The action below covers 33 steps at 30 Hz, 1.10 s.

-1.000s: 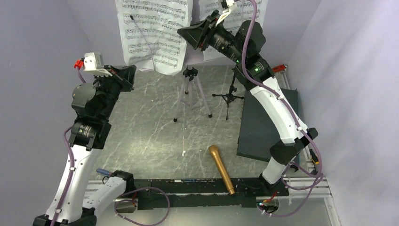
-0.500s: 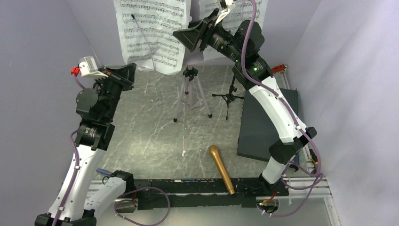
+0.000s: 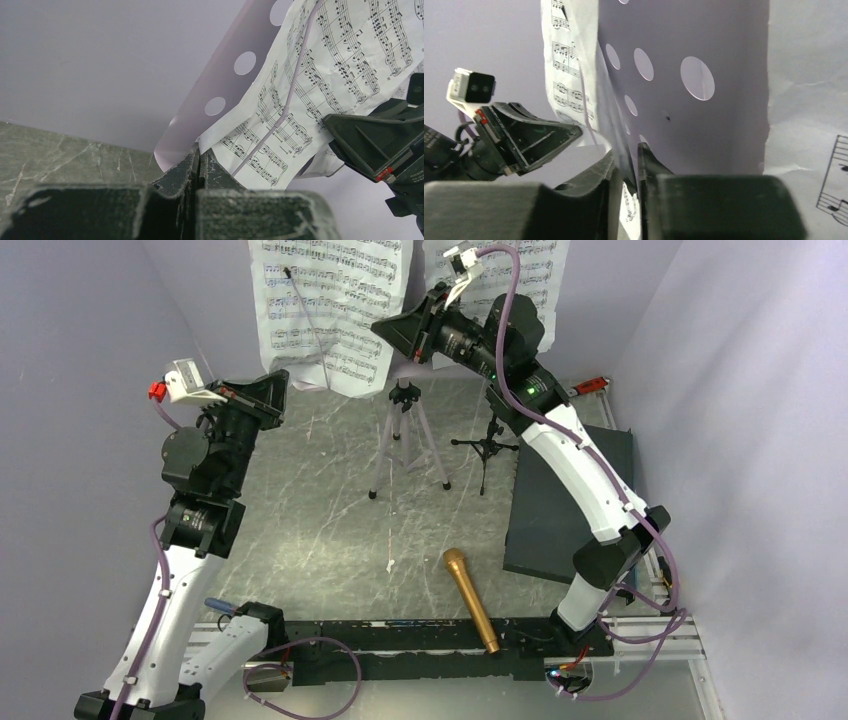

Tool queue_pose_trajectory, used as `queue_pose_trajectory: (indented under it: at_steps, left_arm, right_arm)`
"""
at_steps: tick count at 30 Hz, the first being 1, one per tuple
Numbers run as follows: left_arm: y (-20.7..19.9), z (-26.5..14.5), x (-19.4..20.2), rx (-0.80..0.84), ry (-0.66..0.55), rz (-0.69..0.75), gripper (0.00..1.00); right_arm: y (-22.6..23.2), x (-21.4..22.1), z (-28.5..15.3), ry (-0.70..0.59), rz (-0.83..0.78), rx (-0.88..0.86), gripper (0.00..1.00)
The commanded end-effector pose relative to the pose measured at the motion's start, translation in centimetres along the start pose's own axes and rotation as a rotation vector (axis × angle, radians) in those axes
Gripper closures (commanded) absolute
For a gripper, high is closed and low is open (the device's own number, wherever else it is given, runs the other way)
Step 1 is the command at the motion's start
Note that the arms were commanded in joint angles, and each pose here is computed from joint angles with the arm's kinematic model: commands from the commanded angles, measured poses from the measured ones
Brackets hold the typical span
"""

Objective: Set up the instrument practice props

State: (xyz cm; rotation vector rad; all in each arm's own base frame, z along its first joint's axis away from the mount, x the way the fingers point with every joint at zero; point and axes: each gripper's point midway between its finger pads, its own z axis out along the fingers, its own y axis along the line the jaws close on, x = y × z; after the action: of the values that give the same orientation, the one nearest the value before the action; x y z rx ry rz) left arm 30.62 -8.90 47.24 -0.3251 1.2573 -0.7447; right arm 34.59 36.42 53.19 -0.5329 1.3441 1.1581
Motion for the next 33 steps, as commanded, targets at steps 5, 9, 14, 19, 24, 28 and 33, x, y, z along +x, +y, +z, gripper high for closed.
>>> queue_pose_trajectory:
  at_steps: [5,9,14,19,24,28,33]
  left_arm:
    - [-0.5,-0.5,-1.5,0.019,-0.062,-0.006,0.97]
    - [0.0,-0.9,-1.3,0.0,-0.064,-0.003,0.97]
    - [0.4,-1.0,-0.9,-0.018,-0.049,0.004,0.97]
    - [0.8,-0.5,0.2,-0.022,-0.008,-0.001,0.97]
    - [1.0,-0.3,0.7,-0.031,0.009,-0.002,0.97]
    - [1.5,-0.5,0.8,-0.057,0.017,0.002,0.84]
    - [1.9,-0.9,0.5,-0.08,0.012,0.028,0.58]
  right_arm:
    - [2.8,-4.4,-0.6,-0.1,-0.054,-0.059,1.0]
    - [3.1,-5.5,-0.4,-0.122,-0.068,-0.068,1.0]
    - [3.4,-6.5,-0.3,-0.149,-0.077,-0.073,1.0]
    - [3.5,-6.8,0.2,-0.144,-0.079,-0.079,1.0]
    - [3.3,-6.6,0.5,-0.145,-0.071,-0.078,0.96]
    - [3.4,-6.4,0.4,-0.14,-0.065,-0.084,0.9]
    - [3.2,-5.9,-0.2,-0.141,-0.065,-0.07,0.73]
